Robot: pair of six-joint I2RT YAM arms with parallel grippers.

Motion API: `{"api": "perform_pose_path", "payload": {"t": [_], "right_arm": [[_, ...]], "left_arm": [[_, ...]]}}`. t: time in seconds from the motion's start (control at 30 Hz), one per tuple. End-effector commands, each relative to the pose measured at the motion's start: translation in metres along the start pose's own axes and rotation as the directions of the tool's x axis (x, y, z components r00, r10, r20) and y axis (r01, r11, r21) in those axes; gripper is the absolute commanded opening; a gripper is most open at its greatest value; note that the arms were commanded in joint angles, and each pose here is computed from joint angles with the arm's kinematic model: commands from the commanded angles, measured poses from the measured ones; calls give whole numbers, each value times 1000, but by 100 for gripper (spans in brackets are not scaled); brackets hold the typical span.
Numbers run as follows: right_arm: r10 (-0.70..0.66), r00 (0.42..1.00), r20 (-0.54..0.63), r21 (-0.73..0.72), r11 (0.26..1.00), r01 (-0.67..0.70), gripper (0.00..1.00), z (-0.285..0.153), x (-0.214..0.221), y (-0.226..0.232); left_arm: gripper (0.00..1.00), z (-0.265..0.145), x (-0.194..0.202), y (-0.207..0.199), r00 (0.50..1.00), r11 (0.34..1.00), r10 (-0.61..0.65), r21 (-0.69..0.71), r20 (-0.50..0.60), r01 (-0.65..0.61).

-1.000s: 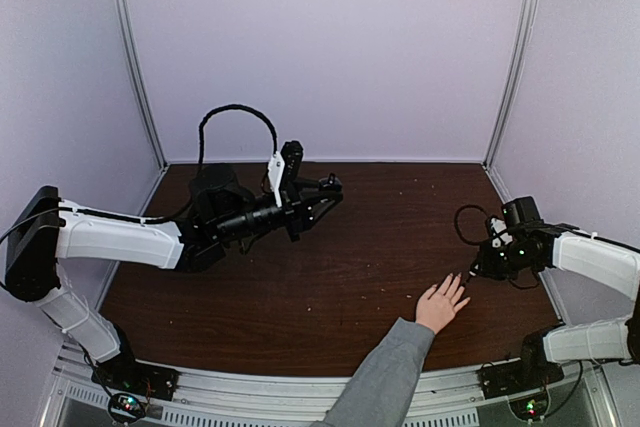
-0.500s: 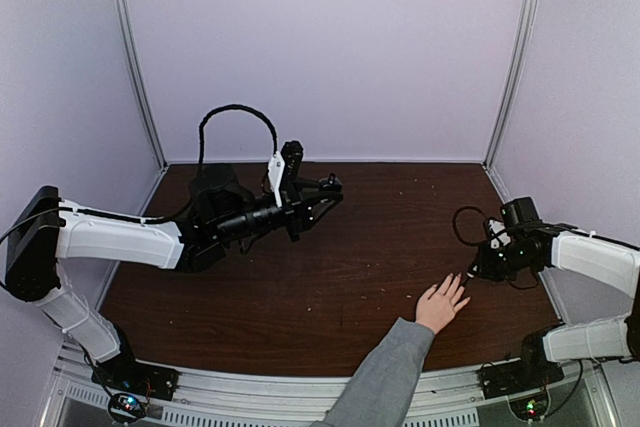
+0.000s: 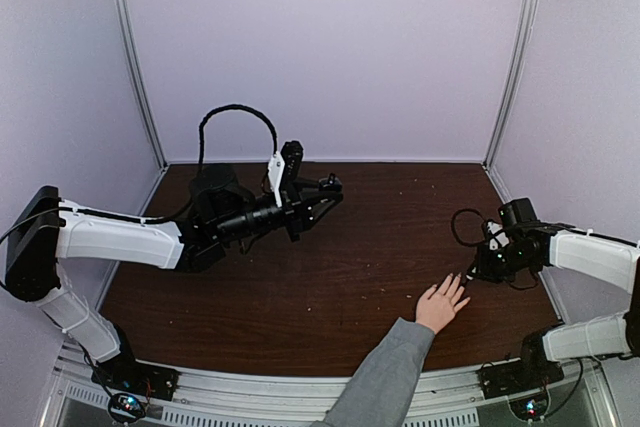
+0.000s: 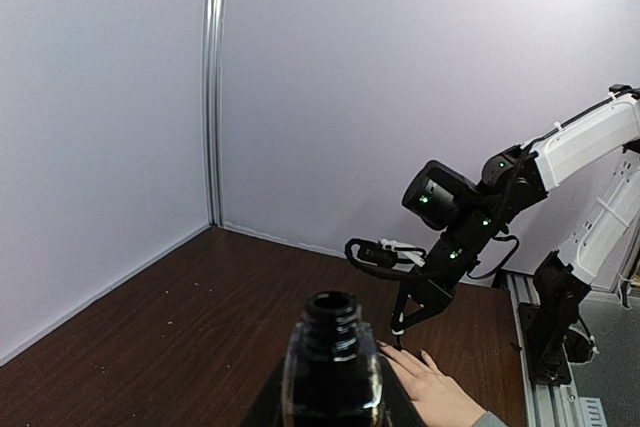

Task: Paint the nails
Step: Paint the hand on the nail.

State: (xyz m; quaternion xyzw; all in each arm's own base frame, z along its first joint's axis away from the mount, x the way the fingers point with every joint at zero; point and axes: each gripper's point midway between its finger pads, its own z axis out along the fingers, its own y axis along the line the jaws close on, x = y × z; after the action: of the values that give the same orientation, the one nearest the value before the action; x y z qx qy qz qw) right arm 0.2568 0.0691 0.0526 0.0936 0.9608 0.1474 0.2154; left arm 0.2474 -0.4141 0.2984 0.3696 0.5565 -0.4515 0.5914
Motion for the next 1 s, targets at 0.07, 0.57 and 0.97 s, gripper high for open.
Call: {"api": "perform_pose_path", "payload": {"t": [0.07,0.57,0.97], "right_arm": [[-8,1000,28,18,1000,7,0,0,-4,-3],[0,999,49,45,999,-2,0,0,-6,-9],[1,998,63,55,998,-4,0,-2,-9,-10]], "left_arm": [[0,1,-19,2,997,1000,14,2,72,-14],[0,0,-18,2,998,1000,14,2,69,-14],[0,-1,-17,3,998,1000,15,0,63,-15]]}}
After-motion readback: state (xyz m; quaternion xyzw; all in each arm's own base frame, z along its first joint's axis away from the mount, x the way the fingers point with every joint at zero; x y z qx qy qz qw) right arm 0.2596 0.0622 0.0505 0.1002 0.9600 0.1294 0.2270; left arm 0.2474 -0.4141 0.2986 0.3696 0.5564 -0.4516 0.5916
